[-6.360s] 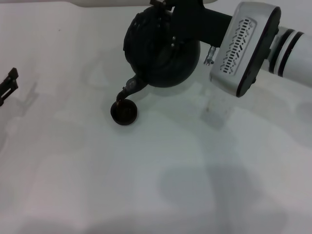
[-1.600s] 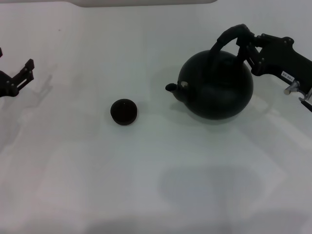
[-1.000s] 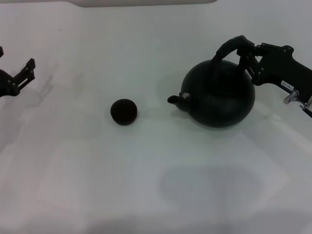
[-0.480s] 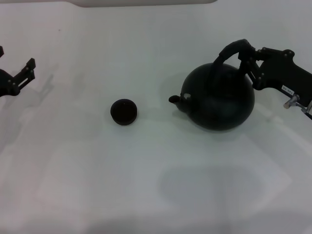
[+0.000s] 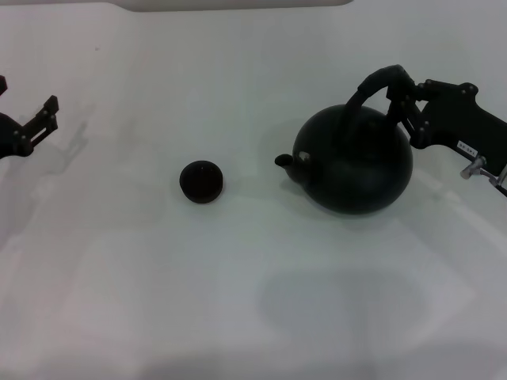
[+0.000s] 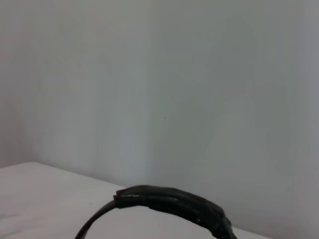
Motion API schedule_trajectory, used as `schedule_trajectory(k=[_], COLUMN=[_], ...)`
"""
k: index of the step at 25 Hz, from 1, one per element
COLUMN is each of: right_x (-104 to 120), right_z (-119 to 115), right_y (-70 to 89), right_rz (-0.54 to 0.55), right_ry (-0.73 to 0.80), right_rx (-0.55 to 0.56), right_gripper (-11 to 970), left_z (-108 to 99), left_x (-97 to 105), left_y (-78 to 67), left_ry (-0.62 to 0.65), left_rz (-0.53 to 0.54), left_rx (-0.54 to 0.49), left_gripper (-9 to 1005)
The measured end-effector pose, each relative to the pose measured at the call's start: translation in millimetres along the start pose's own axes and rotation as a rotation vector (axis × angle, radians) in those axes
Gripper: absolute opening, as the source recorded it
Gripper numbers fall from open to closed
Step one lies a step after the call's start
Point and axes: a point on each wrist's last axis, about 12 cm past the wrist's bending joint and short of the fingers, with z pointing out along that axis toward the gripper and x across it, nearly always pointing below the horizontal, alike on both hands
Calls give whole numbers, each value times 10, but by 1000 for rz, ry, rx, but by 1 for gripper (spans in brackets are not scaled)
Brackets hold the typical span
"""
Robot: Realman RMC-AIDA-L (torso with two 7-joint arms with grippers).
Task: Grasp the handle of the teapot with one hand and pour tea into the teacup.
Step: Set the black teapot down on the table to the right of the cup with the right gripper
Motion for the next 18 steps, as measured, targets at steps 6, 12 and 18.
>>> schedule_trajectory(k=[6,12,18], right_x=[-11,-19,-27], right_z=[7,10,10], right_y=[-2,-5,-1], right_rz=[-3,-4,-4], right_ry=[-4,-8,-14], right_rx=[-1,1,-3], right_gripper=[107,106,105], left_z=[0,0,0], left_x=[0,0,0], left_y=[0,1,1], left_ry=[0,0,0], left_rz=[0,0,0], left_rx=[0,0,0], left_gripper=[836,835,835])
